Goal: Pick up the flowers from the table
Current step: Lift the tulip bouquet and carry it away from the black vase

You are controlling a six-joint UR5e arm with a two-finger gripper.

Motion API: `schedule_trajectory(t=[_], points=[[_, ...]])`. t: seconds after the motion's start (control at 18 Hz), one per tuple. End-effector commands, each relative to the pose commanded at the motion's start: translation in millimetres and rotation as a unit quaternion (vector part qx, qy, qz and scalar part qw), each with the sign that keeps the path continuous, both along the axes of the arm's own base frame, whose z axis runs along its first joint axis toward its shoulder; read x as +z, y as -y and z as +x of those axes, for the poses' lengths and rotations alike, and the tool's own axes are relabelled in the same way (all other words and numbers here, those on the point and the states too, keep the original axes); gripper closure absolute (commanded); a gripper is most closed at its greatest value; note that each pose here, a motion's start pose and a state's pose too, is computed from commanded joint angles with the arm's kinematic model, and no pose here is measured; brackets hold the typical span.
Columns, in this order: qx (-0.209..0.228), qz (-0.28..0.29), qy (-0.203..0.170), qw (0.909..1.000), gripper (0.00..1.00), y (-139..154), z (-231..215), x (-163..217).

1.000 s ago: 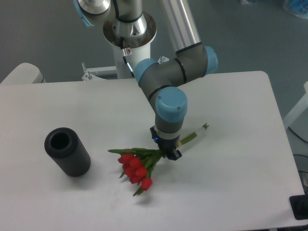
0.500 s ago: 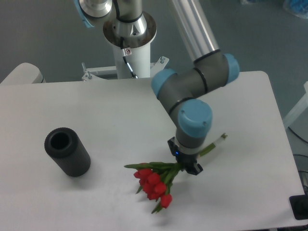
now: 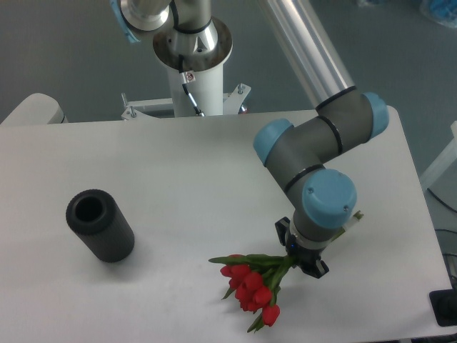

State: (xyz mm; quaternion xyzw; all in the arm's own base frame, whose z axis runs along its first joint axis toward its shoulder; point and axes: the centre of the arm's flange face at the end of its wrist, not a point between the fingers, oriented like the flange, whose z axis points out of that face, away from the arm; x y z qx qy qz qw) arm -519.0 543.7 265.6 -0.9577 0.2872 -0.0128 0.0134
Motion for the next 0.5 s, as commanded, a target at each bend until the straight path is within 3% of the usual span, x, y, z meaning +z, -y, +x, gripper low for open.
schedule_trajectory(t=[0.5], points=[[-0.005, 0.000, -0.001, 1.0000, 0.99, -1.1, 4.1, -2.4]])
